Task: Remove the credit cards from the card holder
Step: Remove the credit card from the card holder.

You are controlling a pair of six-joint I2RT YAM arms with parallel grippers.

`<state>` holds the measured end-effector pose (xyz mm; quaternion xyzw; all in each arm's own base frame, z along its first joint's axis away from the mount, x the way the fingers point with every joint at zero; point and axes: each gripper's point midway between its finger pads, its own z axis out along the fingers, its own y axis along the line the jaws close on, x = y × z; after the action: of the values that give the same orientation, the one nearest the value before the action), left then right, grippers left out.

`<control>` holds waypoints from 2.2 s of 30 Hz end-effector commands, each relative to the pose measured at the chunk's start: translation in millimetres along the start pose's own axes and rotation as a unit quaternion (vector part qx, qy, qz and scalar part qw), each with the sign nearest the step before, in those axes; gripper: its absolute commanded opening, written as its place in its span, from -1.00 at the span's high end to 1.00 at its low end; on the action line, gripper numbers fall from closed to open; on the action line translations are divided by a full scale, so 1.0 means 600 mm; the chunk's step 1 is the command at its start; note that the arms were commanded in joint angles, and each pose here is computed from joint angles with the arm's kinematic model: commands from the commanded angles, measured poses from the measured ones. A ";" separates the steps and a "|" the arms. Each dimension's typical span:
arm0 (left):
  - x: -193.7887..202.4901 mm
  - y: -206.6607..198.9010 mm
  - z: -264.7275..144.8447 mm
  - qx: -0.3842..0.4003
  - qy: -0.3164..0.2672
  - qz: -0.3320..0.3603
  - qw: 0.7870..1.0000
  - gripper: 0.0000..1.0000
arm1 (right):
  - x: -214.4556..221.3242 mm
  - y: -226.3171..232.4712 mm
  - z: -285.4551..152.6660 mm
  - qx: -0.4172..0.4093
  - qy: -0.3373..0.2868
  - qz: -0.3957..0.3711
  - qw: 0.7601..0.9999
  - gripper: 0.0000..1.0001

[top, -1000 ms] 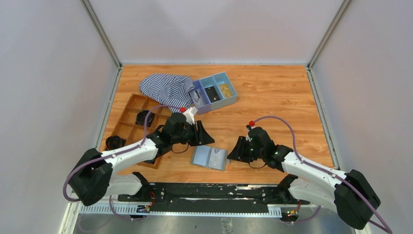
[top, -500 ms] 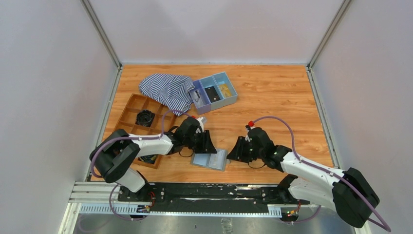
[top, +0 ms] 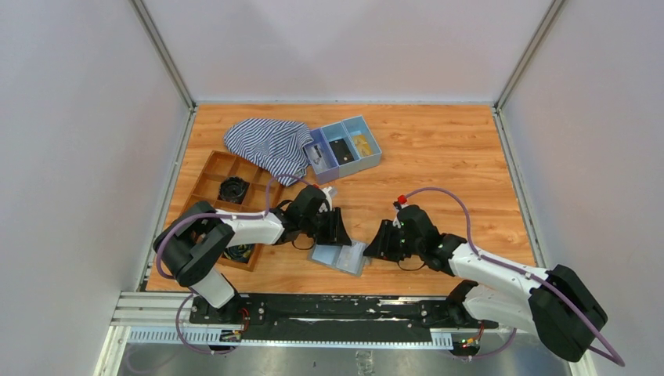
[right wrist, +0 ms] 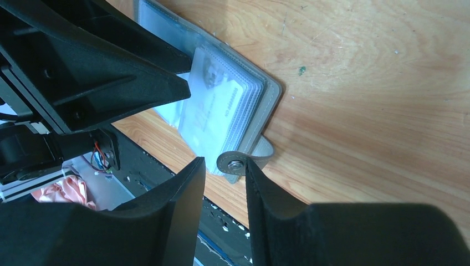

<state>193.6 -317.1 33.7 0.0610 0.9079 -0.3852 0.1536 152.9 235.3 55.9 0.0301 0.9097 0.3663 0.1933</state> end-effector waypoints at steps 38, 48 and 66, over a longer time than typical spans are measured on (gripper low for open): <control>0.003 0.007 0.008 -0.009 0.003 0.000 1.000 0.26 | 0.001 0.002 0.008 -0.007 0.011 -0.001 1.000 0.31; 0.000 0.005 0.002 -0.009 -0.006 0.003 1.000 0.30 | 0.001 0.003 0.013 -0.006 0.017 0.000 1.000 0.32; 0.003 0.007 -0.018 -0.011 -0.025 -0.003 1.000 0.31 | -0.014 0.090 -0.008 -0.075 -0.014 -0.042 0.996 0.30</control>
<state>192.7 -308.9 35.3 0.0493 0.9090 -0.3788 0.1670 150.8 254.9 86.5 0.0023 0.8849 0.4155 0.2107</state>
